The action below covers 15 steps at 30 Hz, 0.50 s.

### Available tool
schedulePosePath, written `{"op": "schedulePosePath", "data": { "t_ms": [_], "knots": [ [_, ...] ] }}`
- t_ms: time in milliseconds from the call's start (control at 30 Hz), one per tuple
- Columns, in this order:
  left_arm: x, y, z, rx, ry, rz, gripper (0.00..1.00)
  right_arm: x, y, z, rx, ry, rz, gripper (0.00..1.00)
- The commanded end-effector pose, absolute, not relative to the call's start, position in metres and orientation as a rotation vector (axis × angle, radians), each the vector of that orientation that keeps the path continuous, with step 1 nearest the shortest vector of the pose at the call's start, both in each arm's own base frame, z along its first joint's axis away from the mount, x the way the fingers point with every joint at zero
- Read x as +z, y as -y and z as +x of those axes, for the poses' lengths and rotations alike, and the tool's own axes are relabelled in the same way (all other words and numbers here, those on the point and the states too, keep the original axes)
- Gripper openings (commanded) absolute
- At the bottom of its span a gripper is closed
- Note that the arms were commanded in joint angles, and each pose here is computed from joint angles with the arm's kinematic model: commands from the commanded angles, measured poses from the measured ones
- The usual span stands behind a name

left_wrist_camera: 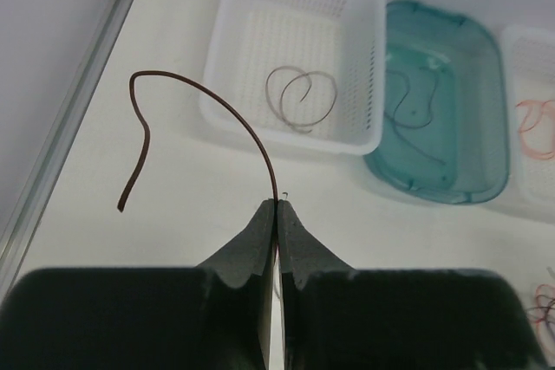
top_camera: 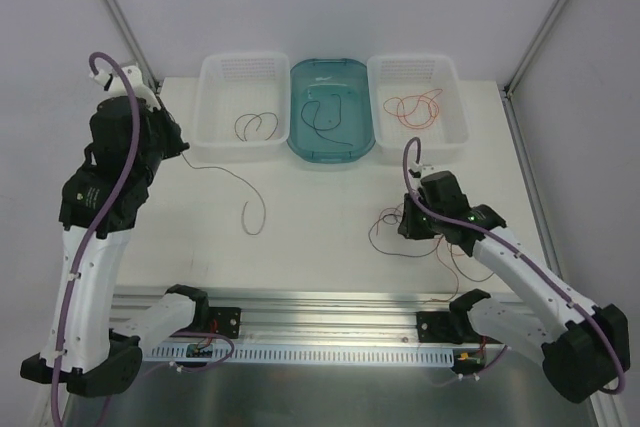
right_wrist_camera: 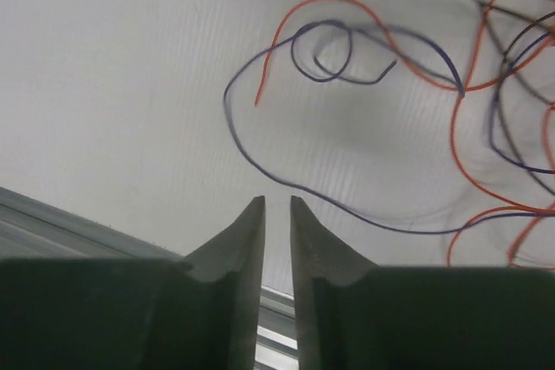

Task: Untangle the cables

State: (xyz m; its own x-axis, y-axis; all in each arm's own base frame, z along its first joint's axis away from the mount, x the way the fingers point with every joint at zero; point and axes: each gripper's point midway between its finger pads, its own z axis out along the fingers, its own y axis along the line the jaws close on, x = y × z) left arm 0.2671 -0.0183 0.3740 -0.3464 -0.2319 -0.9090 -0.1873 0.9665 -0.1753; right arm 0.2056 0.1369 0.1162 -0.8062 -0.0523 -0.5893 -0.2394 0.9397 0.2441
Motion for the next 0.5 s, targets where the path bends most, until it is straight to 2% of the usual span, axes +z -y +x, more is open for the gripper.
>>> {"op": "schedulePosePath", "data": {
  "t_ms": [0,167,200,267,300,467],
  "knots": [
    [0.423,0.033,0.272,-0.158,-1.837,-0.250,0.00,0.104,-0.168,0.213,0.599,-2.491,-0.188,0.24],
    [0.480,0.042,0.282,-0.233,-1.728,-0.241,0.03,0.076,-0.181,0.207,0.671,-2.579,-0.225,0.54],
    [0.492,0.044,0.290,-0.241,-1.708,-0.242,0.03,0.076,-0.183,0.207,0.683,-2.576,-0.229,0.63],
    [0.503,0.047,0.299,-0.251,-1.686,-0.238,0.03,0.077,-0.186,0.208,0.687,-2.572,-0.246,0.70],
    [0.514,0.051,0.310,-0.259,-1.671,-0.235,0.03,0.077,-0.188,0.207,0.690,-2.573,-0.255,0.78],
    [0.547,0.054,0.346,-0.244,-1.596,-0.229,0.03,0.079,-0.194,0.203,0.705,-2.587,-0.311,0.91]
  ]
}}
